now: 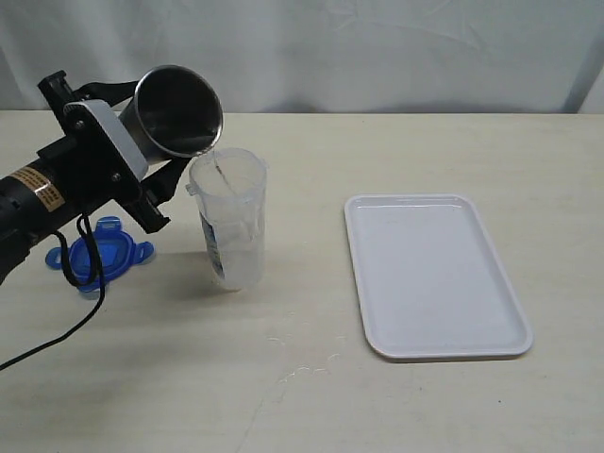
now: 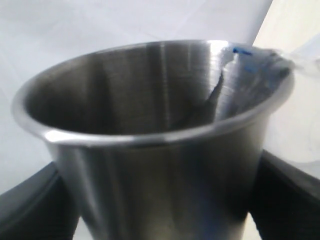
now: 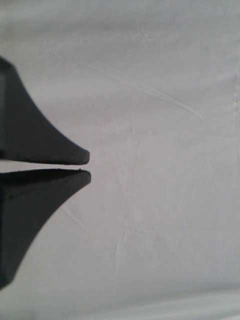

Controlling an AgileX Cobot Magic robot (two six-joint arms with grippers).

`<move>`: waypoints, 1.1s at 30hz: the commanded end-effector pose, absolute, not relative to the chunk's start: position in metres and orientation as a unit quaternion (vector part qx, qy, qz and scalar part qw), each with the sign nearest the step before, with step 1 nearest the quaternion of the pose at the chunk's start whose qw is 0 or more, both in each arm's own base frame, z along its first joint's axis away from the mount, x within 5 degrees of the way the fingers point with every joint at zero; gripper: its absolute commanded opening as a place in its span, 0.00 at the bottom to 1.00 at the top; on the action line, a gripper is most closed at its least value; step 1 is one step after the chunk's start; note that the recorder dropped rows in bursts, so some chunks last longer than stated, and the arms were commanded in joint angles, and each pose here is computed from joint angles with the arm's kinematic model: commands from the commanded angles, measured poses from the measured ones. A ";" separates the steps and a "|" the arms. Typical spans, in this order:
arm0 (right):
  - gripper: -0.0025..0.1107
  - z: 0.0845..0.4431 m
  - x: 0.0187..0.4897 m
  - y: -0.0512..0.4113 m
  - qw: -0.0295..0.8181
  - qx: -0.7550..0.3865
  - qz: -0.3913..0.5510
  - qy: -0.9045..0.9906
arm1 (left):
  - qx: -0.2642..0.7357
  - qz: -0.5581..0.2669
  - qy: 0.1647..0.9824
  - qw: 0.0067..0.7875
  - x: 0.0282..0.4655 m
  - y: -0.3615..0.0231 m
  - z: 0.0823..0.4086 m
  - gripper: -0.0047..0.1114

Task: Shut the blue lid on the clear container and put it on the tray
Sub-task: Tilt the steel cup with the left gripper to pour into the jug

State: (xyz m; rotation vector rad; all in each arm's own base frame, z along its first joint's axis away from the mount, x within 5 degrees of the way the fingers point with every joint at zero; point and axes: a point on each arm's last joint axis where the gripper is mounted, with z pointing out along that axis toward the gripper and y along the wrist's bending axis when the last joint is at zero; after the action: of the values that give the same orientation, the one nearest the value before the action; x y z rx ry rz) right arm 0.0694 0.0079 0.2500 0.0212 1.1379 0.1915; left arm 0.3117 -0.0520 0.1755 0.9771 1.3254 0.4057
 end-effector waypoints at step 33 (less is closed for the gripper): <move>0.06 0.248 0.070 0.008 0.834 0.008 0.088 0.544 | 0.439 0.221 0.554 0.672 0.314 -0.052 0.186 0.04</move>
State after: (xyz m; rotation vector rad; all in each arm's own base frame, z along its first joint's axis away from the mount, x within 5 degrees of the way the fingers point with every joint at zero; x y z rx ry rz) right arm 0.0694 0.0079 0.2500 0.0212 1.1379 0.1915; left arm 0.3122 -0.0503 0.1741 1.0246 1.3167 0.4713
